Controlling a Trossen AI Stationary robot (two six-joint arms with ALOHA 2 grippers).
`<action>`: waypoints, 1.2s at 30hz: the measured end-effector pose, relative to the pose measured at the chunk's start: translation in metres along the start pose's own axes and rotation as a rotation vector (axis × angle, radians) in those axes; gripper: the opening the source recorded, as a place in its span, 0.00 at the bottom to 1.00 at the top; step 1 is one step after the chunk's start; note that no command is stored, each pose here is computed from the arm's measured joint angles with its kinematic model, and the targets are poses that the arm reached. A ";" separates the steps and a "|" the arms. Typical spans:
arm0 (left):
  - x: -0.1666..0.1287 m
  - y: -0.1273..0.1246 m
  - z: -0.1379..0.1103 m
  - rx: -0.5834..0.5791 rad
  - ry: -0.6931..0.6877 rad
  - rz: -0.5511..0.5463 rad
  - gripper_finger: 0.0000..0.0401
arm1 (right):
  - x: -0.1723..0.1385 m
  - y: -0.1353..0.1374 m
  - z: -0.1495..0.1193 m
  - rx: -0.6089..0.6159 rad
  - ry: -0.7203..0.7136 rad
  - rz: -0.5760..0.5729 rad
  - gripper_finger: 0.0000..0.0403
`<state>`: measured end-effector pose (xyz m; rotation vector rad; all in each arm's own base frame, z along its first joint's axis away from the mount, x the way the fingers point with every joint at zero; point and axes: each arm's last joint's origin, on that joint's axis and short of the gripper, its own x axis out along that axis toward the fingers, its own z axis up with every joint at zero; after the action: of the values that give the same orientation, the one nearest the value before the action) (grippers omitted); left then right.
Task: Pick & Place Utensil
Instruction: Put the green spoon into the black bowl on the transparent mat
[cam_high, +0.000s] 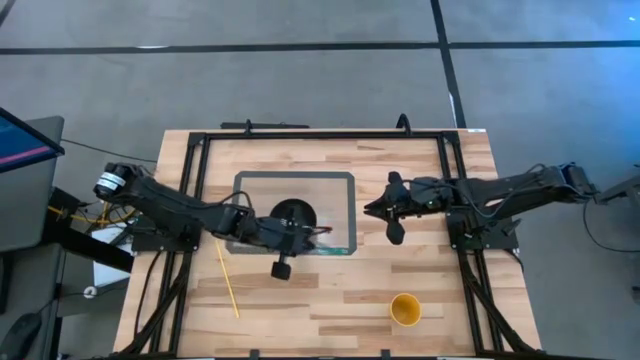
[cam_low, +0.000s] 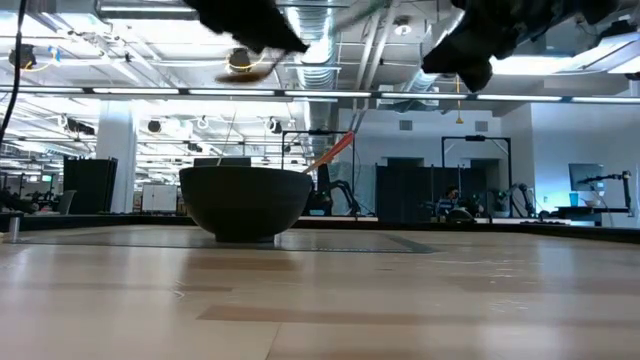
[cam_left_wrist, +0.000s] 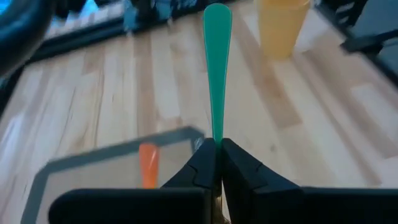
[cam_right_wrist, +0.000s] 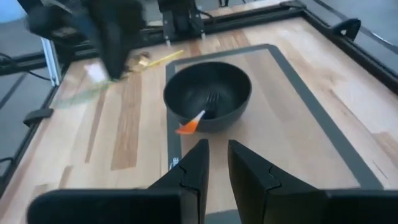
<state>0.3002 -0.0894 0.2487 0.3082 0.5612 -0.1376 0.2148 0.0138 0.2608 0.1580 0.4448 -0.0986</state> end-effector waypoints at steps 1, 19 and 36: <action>0.002 0.003 -0.006 -0.005 0.013 0.003 0.03 | 0.003 0.000 0.000 0.000 -0.001 0.001 0.13; 0.009 0.032 -0.105 -0.136 -0.125 0.119 0.03 | 0.047 0.003 -0.018 -0.078 0.103 -0.016 0.13; 0.006 0.048 -0.141 -0.236 -0.072 0.188 0.03 | 0.052 -0.003 -0.015 -0.060 0.066 -0.031 0.13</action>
<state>0.2441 0.0012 0.1442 0.1242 0.4696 0.0985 0.2548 0.0103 0.2248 0.0958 0.5155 -0.1103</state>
